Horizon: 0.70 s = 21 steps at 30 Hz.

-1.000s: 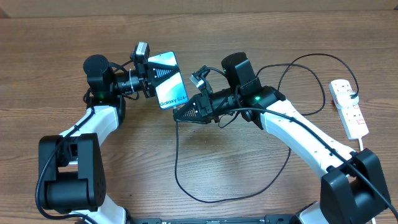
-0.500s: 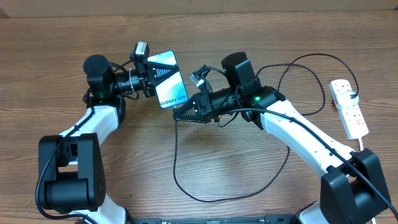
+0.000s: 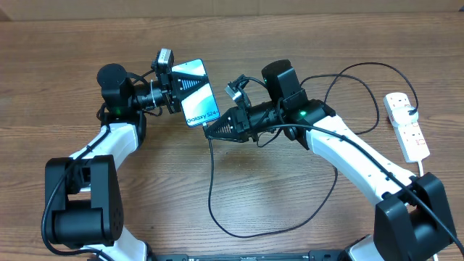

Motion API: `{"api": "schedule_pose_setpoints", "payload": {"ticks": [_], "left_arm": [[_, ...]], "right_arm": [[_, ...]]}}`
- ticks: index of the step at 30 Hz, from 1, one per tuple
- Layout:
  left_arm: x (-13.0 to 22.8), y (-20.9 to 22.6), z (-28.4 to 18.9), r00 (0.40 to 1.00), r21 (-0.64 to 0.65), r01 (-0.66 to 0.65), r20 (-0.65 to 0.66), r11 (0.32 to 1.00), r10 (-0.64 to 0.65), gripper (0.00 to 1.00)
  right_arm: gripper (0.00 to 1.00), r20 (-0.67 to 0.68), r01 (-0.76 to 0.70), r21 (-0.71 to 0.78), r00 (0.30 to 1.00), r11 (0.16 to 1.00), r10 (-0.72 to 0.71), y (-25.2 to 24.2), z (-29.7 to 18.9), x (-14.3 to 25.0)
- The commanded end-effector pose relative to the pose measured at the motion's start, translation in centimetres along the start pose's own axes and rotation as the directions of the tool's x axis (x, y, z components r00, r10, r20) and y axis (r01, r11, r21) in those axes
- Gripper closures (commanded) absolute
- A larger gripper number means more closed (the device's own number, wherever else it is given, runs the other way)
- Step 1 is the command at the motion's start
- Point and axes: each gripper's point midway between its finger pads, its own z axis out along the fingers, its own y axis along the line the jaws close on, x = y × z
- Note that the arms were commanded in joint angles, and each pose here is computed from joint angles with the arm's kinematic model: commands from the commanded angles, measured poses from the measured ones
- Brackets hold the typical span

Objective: Plug charger to phone and switch on socket

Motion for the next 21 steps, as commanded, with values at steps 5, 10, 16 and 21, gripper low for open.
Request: {"api": "schedule_pose_setpoints", "payload": {"ticks": [5, 10, 16, 21], "left_arm": [[3.7, -1.2, 0.2, 0.981, 0.008, -0.054, -0.186, 0.998, 0.055, 0.96], [3.7, -1.2, 0.2, 0.981, 0.008, -0.055, -0.186, 0.998, 0.056, 0.96], [3.7, -1.2, 0.2, 0.981, 0.008, -0.055, -0.185, 0.998, 0.055, 0.96], [3.7, -1.2, 0.2, 0.981, 0.008, -0.054, -0.185, 0.998, 0.055, 0.96]], "right_arm": [[0.96, 0.18, 0.007, 0.106, 0.983, 0.994, -0.026, -1.6, -1.9, -3.7], [0.96, 0.185, 0.022, 0.102, 0.982, 0.995, -0.041, -1.4, -1.9, -3.9], [0.96, 0.186, 0.029, 0.1, 0.981, 0.995, -0.047, -1.3, -1.9, -3.9], [0.96, 0.217, 0.021, 0.121, 0.975, 0.992, -0.047, -1.7, -2.4, -4.6]]}}
